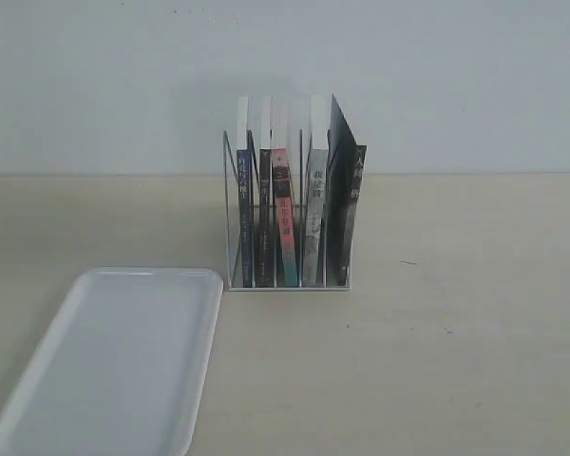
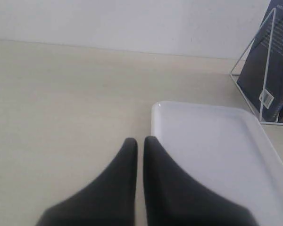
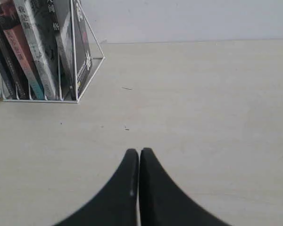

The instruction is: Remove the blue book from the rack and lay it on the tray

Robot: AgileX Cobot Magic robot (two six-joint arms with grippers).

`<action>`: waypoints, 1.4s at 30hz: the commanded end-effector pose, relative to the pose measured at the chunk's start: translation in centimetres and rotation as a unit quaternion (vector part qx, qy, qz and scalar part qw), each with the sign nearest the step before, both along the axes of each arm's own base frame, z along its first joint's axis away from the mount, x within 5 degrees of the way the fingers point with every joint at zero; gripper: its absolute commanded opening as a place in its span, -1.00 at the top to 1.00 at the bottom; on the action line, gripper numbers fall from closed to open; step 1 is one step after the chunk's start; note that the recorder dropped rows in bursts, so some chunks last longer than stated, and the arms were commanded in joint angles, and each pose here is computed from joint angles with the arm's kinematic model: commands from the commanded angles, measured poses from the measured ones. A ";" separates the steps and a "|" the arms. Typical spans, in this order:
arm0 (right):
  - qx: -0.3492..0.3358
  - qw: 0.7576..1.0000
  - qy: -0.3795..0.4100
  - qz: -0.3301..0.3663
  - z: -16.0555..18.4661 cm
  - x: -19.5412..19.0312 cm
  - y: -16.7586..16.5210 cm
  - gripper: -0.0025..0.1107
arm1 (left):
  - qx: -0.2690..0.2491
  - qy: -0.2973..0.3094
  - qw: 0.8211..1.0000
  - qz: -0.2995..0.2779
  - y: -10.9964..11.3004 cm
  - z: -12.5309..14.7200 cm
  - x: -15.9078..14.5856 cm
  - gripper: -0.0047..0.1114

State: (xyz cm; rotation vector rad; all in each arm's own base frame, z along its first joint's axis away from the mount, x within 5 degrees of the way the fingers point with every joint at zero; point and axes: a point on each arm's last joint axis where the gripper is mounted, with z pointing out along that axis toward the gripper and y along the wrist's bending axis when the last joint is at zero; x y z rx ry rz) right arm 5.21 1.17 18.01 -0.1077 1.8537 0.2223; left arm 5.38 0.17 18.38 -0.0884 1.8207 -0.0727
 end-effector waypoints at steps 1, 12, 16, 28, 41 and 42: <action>-0.026 1.000 -0.011 0.005 0.1 0.0 0.0 0.96 | -0.005 0.000 1.000 -0.001 0.0 -0.1 0.0 0.85; -0.034 0.994 -0.101 0.007 1.6 0.3 0.0 0.96 | -0.005 0.000 1.000 -0.001 0.0 -0.1 0.0 0.85; -0.023 0.988 -0.155 0.003 2.6 0.3 0.0 0.96 | -0.005 0.000 1.000 -0.001 0.0 -0.1 0.0 0.85; 0.096 0.869 -0.485 -0.016 9.0 -2.1 -0.7 0.96 | -0.005 0.000 1.000 -0.001 0.0 -0.1 0.0 0.85; -0.007 0.981 -0.193 0.000 18.7 5.4 1.1 0.96 | -0.005 0.000 1.000 -0.001 0.0 -0.1 0.0 0.85; -0.017 0.989 -0.146 0.003 18.4 6.5 1.3 0.96 | -0.005 0.000 1.000 -0.001 0.0 -0.1 0.0 0.85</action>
